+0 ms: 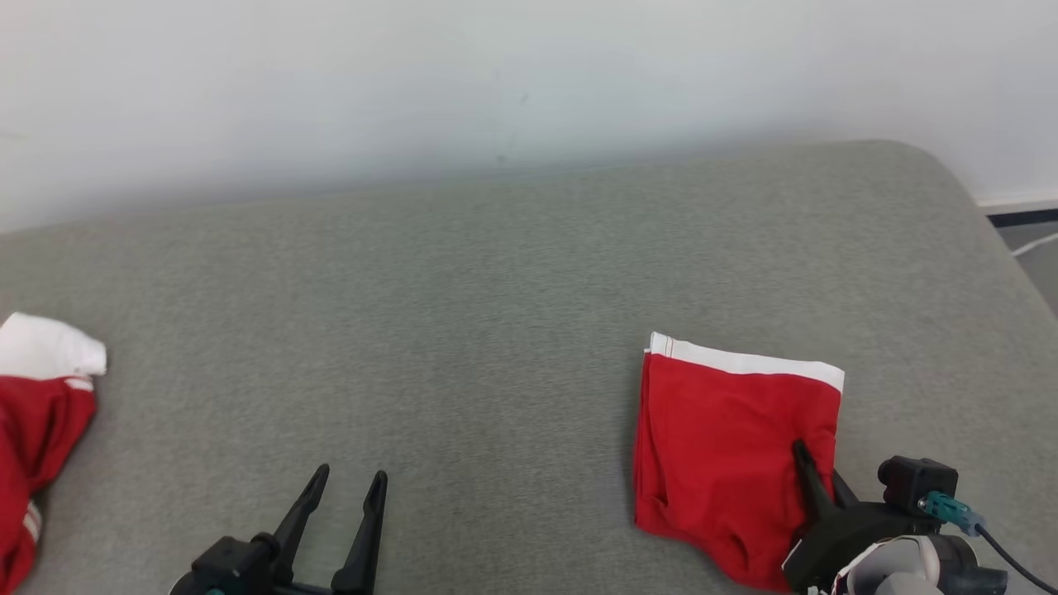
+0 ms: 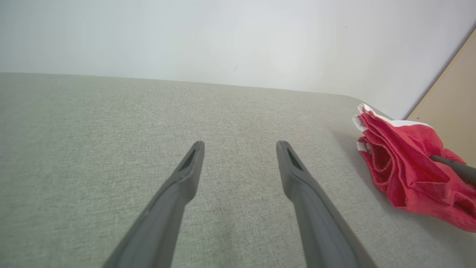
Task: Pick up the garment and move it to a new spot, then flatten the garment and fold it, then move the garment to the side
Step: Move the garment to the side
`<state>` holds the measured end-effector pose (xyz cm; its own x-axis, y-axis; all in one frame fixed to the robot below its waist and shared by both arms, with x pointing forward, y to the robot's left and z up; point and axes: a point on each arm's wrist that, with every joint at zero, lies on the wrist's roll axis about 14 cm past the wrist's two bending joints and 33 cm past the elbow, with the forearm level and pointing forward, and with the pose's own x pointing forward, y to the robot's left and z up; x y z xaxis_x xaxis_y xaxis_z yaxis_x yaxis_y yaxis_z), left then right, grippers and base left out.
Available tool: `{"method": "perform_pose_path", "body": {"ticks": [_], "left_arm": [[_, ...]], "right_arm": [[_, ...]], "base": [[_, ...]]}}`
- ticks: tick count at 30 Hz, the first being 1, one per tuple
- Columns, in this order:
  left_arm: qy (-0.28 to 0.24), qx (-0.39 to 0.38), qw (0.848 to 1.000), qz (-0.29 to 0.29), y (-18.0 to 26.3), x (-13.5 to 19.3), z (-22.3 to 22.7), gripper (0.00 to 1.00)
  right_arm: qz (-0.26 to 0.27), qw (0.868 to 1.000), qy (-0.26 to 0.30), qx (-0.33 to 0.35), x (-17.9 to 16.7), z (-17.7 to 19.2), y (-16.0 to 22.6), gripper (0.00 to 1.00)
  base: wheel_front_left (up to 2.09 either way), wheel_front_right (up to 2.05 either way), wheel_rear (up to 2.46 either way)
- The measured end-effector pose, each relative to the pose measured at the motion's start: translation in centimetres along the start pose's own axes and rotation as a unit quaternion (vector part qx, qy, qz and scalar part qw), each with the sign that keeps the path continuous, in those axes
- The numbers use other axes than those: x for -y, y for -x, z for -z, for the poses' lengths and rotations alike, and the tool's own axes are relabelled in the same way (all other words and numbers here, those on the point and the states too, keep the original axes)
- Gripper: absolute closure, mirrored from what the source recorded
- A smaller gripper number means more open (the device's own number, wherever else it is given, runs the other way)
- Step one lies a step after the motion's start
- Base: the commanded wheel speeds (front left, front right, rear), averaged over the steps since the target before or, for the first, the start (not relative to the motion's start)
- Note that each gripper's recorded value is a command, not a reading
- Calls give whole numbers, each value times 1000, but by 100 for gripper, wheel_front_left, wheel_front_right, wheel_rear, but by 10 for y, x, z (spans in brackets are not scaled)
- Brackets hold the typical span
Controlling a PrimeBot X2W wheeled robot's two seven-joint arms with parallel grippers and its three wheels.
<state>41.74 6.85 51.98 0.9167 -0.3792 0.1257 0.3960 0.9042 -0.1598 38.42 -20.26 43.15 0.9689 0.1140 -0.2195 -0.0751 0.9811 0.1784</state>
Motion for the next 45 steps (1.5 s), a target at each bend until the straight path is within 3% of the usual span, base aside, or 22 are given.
{"method": "perform_pose_path", "body": {"ticks": [15,24,32,45], "left_arm": [[-41,-7,996,83,-37,50,14,0],[-50,-9,993,110,-64,64,29,0],[-68,-20,992,105,-78,51,50,0],[-86,-18,995,56,-83,4,58,0]], "right_arm": [[86,995,-31,26,40,-2,47,100],[117,991,-38,45,56,-13,46,100],[109,991,45,62,73,-52,3,100],[158,970,180,43,151,-110,-68,100]], "base": [[0,0,0],[0,0,0],[0,0,0],[0,0,0]]}}
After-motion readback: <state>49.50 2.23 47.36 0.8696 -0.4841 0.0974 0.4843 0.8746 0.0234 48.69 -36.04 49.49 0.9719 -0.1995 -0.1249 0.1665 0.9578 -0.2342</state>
